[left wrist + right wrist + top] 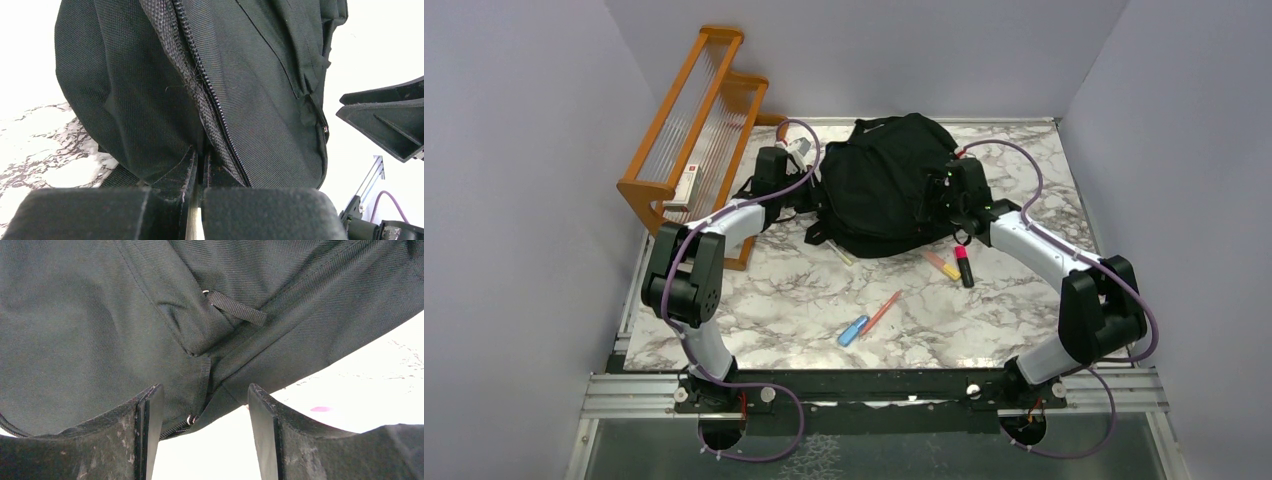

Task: Pack the student bag
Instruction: Zip the student bag at the center of the board.

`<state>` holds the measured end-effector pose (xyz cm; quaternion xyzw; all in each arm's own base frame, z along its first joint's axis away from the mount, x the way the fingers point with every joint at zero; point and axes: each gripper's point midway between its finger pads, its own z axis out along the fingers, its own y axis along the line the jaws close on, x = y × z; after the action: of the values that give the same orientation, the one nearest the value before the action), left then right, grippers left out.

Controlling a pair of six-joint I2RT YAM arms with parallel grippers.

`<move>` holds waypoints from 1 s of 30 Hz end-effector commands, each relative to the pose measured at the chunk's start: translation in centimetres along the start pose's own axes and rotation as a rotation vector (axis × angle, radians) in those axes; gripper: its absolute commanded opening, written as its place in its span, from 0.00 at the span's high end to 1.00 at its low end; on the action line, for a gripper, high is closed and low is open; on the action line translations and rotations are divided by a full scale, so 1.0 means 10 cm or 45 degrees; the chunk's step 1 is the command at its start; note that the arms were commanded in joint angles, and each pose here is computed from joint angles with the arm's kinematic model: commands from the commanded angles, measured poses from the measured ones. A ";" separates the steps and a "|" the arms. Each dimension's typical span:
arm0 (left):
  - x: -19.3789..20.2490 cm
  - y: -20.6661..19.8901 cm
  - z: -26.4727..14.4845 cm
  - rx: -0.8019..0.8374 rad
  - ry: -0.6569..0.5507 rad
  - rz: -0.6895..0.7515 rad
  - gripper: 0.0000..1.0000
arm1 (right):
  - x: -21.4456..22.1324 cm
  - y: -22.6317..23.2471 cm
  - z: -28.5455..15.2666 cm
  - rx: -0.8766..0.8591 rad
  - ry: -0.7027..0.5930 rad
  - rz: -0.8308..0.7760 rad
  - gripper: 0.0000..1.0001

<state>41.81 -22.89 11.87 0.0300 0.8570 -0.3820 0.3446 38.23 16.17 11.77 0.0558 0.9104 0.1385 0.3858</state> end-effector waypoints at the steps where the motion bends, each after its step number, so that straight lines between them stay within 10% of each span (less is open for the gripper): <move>1: 0.01 -0.07 -0.07 0.010 0.002 0.032 1.00 | -0.10 0.05 -0.06 -0.045 -0.050 0.017 0.35; 10: -0.02 -0.05 -0.18 -0.046 -0.016 0.088 1.00 | -0.01 0.20 0.06 -0.206 0.006 -0.028 0.52; 22: -0.51 0.00 -0.65 -0.340 -0.268 0.135 0.53 | -0.12 0.04 0.00 -0.067 -0.067 0.130 0.51; 30: -0.70 -0.62 -0.68 -0.199 -0.299 0.322 0.39 | -0.35 0.03 -0.14 -0.034 -0.153 0.191 0.49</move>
<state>41.71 -18.46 19.77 0.0112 0.8458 -0.2668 0.4619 38.68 16.74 12.46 0.0913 0.8958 0.1859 0.3933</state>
